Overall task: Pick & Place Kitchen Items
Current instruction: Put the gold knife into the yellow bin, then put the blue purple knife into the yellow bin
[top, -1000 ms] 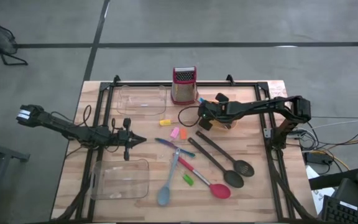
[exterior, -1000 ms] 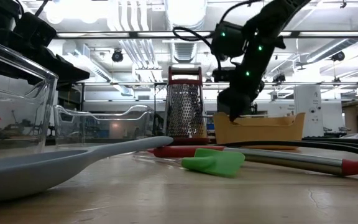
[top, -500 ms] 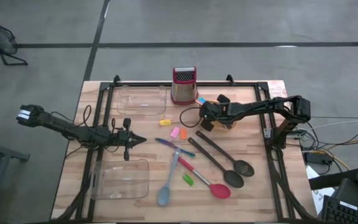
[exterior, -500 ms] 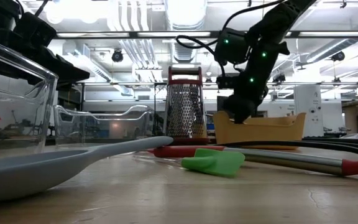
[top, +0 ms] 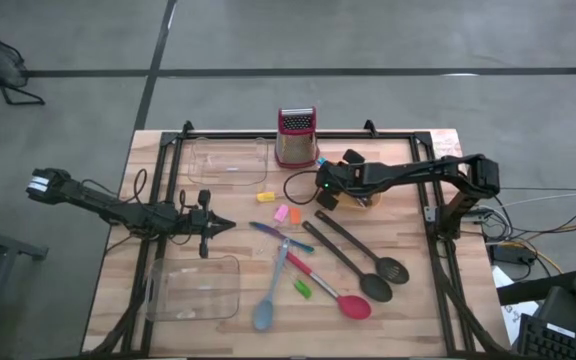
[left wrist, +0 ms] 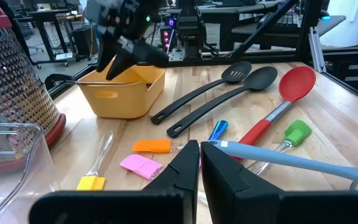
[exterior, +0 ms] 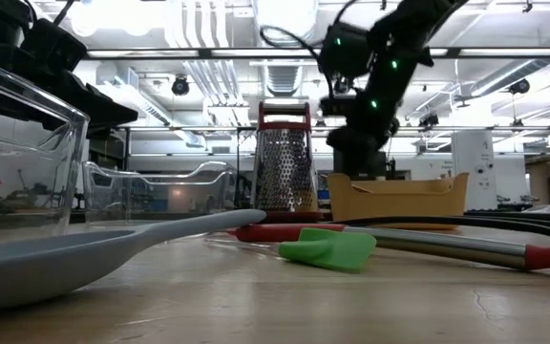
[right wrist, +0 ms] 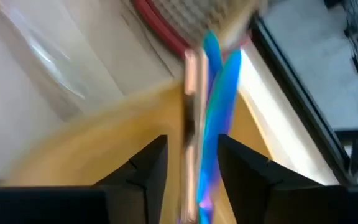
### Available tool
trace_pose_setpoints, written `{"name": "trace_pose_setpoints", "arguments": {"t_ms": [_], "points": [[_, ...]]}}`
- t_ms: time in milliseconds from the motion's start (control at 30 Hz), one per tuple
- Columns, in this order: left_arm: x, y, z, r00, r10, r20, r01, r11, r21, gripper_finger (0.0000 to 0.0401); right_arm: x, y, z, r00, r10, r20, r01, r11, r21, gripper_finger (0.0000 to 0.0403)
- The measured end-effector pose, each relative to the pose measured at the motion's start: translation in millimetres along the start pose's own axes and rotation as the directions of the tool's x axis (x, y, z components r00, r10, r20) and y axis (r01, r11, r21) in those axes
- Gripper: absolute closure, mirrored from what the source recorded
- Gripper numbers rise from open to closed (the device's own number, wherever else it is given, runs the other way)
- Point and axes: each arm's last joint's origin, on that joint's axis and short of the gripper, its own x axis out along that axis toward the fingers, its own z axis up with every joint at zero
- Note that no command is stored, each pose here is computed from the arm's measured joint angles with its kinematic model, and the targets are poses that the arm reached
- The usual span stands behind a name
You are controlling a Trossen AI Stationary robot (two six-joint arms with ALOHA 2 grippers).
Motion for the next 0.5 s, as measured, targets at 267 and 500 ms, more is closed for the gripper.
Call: {"name": "trace_pose_setpoints", "arguments": {"t_ms": [267, 500], "points": [[0.0, 0.0, 0.0, 1.0, 0.0, 0.0, 0.0, 1.0, 0.0, 0.0378, -31.0, 31.8, 26.7, 0.969, 0.214, 0.122, -0.214, 0.977, -0.015, 0.0225], [0.0, 0.0, -0.6, 1.0, 0.0, -0.006, 0.0, 1.0, 0.002, 0.0378, -35.1, 66.6, 39.5, 0.893, 0.433, 0.125, -0.428, 0.901, -0.068, 0.0216]]}}
